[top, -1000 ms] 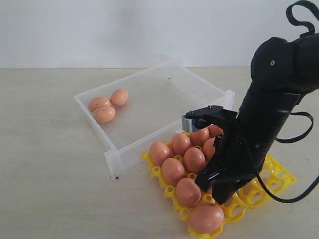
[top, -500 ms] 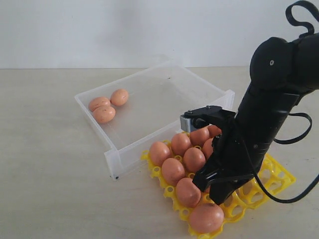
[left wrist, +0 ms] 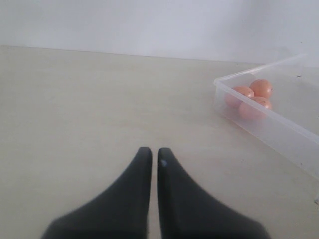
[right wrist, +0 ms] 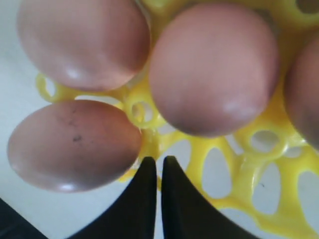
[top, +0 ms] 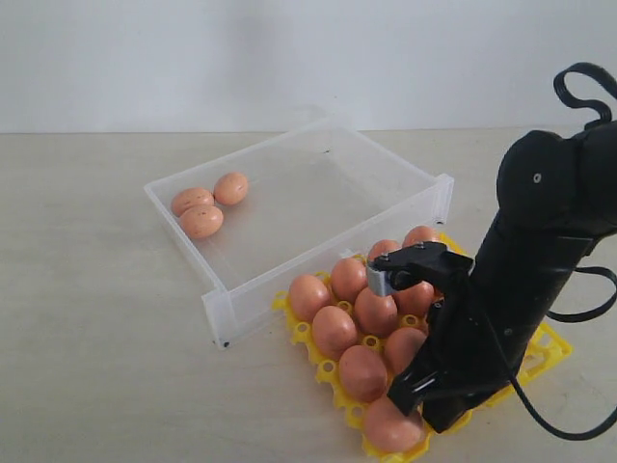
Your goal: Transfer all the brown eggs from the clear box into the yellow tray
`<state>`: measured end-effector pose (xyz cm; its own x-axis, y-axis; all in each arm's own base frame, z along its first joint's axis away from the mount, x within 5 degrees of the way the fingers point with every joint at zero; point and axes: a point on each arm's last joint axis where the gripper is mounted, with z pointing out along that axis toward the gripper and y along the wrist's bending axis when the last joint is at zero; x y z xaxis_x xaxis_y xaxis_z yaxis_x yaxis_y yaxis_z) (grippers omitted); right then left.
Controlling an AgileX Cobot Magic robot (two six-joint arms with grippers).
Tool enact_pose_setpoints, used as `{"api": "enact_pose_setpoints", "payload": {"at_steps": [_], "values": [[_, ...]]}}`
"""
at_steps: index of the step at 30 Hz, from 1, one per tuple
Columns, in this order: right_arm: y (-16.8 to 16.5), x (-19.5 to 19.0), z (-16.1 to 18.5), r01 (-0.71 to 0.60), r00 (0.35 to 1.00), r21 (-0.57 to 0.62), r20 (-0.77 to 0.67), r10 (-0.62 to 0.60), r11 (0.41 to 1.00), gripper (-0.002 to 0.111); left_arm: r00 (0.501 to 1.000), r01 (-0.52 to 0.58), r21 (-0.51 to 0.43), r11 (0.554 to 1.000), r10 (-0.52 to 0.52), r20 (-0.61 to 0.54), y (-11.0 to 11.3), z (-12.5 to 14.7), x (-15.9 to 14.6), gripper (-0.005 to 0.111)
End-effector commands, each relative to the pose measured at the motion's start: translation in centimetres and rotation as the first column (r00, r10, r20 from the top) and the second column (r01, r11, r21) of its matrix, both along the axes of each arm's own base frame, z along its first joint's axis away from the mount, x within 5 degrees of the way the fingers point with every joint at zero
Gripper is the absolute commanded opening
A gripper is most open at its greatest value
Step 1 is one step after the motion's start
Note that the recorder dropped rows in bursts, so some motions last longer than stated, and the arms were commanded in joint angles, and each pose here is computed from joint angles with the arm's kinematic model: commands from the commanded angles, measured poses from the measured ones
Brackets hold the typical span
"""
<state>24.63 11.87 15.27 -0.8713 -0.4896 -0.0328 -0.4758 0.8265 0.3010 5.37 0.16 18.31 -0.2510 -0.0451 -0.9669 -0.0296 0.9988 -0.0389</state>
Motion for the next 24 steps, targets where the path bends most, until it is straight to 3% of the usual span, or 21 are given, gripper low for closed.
{"api": "enact_pose_setpoints", "payload": {"at_steps": [1, 6, 12, 24], "values": [[-0.02, 0.32, -0.15, 0.005, 0.998, 0.005, 0.055, -0.006, 1.000, 0.000, 1.000, -0.003, -0.004, 1.000, 0.003, 0.005, 0.01, -0.03, -0.01, 0.004], [0.07, 0.26, -0.12, 0.012, 0.999, 0.015, 0.046, -0.013, 1.000, 0.000, 1.000, -0.003, -0.004, 1.000, 0.003, 0.005, 0.01, -0.03, -0.01, 0.004], [0.93, -0.09, 0.23, -0.028, 0.999, 0.120, 0.021, 0.025, 0.992, 0.000, 1.000, -0.003, -0.004, 1.000, 0.003, 0.005, 0.01, -0.03, -0.01, 0.004], [0.21, 0.71, -0.10, 0.007, 0.995, 0.032, 0.098, -0.010, 0.999, 0.000, 1.000, -0.003, -0.004, 1.000, 0.003, 0.005, 0.01, -0.03, -0.01, 0.004]]}}
